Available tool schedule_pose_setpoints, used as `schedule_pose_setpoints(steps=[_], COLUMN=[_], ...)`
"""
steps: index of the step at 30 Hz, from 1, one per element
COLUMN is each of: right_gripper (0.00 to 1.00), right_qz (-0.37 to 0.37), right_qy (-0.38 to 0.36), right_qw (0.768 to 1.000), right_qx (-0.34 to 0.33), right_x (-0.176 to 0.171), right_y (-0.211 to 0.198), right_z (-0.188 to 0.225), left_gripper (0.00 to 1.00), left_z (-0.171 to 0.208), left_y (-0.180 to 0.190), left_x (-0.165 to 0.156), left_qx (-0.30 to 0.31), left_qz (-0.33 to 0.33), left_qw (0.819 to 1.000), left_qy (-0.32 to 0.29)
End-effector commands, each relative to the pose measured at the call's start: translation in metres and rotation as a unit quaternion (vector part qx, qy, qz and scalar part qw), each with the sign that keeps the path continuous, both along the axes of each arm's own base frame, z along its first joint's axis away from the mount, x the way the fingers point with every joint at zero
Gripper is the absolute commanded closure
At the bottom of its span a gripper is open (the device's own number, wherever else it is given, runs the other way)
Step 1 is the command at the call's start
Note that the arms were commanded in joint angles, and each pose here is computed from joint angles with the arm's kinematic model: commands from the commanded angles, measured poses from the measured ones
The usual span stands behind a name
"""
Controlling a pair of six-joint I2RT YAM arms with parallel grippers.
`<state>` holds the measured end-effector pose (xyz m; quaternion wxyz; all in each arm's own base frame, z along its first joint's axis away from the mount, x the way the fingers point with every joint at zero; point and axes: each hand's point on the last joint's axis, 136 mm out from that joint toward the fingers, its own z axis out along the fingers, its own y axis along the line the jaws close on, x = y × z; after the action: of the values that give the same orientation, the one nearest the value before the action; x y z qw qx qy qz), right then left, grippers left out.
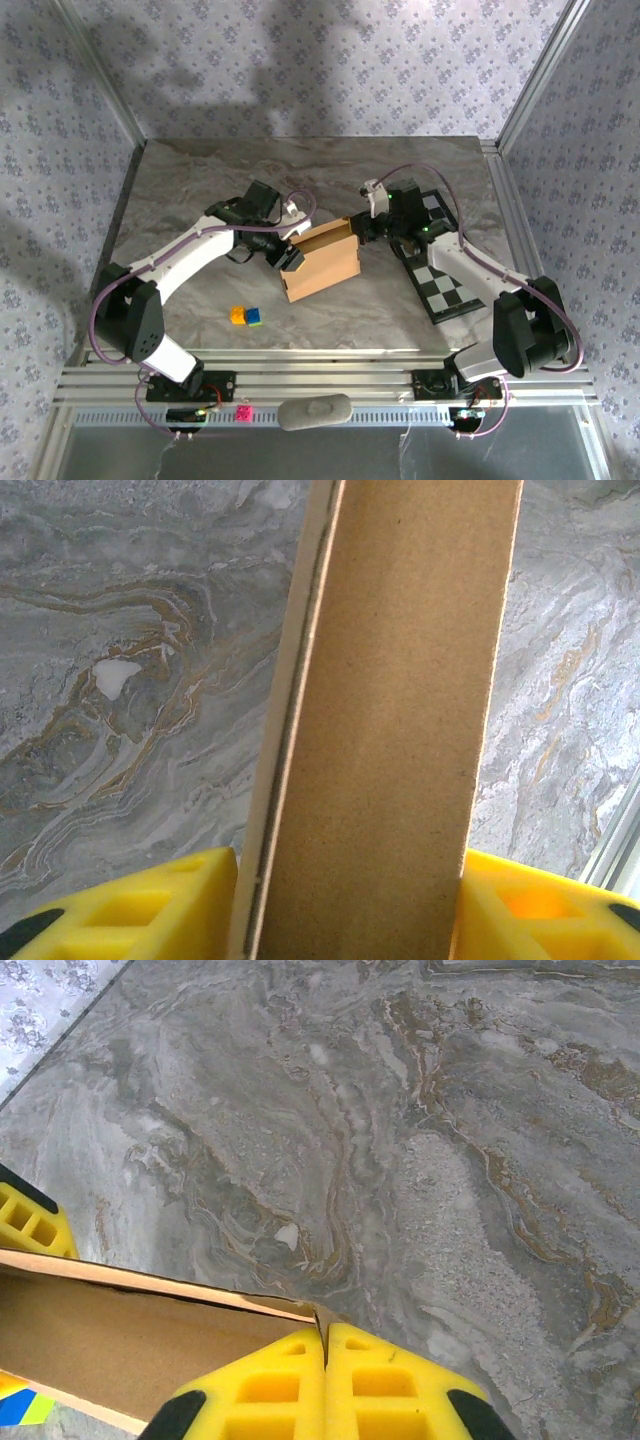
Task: Fold the paper box
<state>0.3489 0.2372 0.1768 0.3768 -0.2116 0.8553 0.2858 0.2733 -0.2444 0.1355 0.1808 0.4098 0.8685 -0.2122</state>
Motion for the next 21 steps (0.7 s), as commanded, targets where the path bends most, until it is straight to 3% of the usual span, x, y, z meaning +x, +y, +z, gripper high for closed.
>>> schedule_pose_setpoints(steps=[1,13,21], right_gripper=[1.00,1.00,1.00], right_qz=[0.008,-0.010,-0.038], right_qy=[0.074,0.049,0.070], right_qw=[0.997,0.999,0.997], right_qx=[-0.021,0.020,0.010], right_x=[-0.028,-0.033,-0.025], right_y=[0.003,0.002,-0.002], right_z=[-0.037,-0.050,-0.047], left_gripper=[0.49,0.49,0.51], left_z=[0.003,-0.002,-0.002], left_y=[0.005,0.012,0.015], left_x=[0.028,0.036,0.041], left_qx=[0.016,0.036,0.047], left_qz=[0.051,0.080,0.094], left_qw=[0.998,0.995,0.993], left_qy=[-0.040,-0.043,-0.047])
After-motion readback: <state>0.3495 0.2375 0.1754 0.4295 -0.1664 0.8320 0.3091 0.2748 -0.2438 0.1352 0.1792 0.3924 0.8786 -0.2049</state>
